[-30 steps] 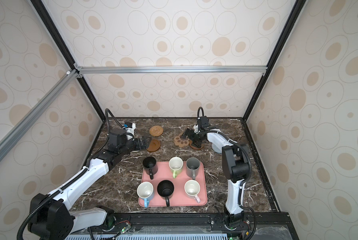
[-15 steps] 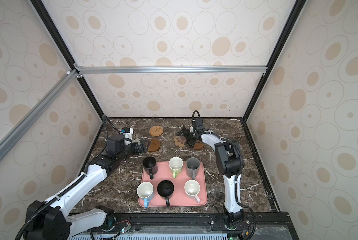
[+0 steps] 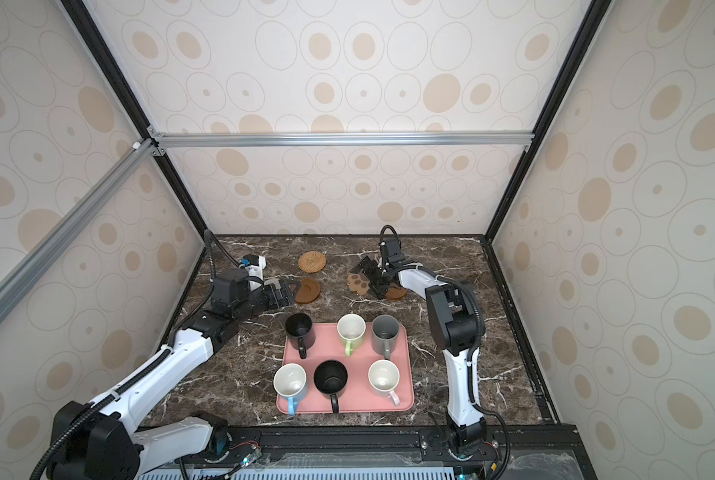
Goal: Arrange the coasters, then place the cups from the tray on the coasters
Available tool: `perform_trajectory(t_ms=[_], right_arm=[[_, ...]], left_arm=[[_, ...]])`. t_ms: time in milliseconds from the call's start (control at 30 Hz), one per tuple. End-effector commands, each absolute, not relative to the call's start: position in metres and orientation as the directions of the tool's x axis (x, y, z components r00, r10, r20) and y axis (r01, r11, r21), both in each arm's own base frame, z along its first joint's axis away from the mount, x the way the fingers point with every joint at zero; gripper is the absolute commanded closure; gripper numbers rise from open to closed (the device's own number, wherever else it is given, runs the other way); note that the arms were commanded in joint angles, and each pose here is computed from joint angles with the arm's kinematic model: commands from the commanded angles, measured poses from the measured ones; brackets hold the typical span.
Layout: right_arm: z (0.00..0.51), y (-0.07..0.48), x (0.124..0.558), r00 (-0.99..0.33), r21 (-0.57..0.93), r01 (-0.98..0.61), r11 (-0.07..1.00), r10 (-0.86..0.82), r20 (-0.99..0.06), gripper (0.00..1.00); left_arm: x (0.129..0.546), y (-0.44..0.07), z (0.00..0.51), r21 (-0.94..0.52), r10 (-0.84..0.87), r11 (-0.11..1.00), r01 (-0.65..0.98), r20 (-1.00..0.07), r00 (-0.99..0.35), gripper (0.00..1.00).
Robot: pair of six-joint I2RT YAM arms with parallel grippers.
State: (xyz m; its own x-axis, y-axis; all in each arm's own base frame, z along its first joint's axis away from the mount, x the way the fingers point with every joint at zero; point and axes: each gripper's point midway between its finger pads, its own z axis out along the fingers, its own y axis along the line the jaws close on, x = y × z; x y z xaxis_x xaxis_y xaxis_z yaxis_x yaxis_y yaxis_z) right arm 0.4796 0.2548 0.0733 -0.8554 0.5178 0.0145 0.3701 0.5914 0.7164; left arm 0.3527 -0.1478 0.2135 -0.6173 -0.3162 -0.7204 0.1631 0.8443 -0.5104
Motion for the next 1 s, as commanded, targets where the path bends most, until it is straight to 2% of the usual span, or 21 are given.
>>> perform_trajectory(t_ms=[0, 400, 700, 967], right_arm=[[0.054, 0.254, 0.468, -0.854, 0.670, 0.411, 0.617, 0.518, 0.047, 0.00], [0.036, 0.256, 0.474, -0.847, 0.654, 0.438, 0.617, 0.526, 0.071, 0.00], [0.030, 0.269, 0.495, -0.858, 0.693, 0.402, 0.599, 0.510, 0.057, 0.00], [0.020, 0.279, 0.511, -0.899, 0.676, 0.347, 0.650, 0.436, 0.041, 0.00]], left_arm=[[0.354, -0.148, 0.223, -0.527, -0.335, 0.833, 0.169, -0.724, -0.603, 0.00], [0.352, -0.147, 0.217, -0.529, -0.338, 0.834, 0.154, -0.712, -0.615, 0.00], [0.351, -0.145, 0.217, -0.531, -0.345, 0.835, 0.146, -0.710, -0.614, 0.00], [0.349, -0.145, 0.217, -0.534, -0.347, 0.833, 0.146, -0.708, -0.615, 0.00]])
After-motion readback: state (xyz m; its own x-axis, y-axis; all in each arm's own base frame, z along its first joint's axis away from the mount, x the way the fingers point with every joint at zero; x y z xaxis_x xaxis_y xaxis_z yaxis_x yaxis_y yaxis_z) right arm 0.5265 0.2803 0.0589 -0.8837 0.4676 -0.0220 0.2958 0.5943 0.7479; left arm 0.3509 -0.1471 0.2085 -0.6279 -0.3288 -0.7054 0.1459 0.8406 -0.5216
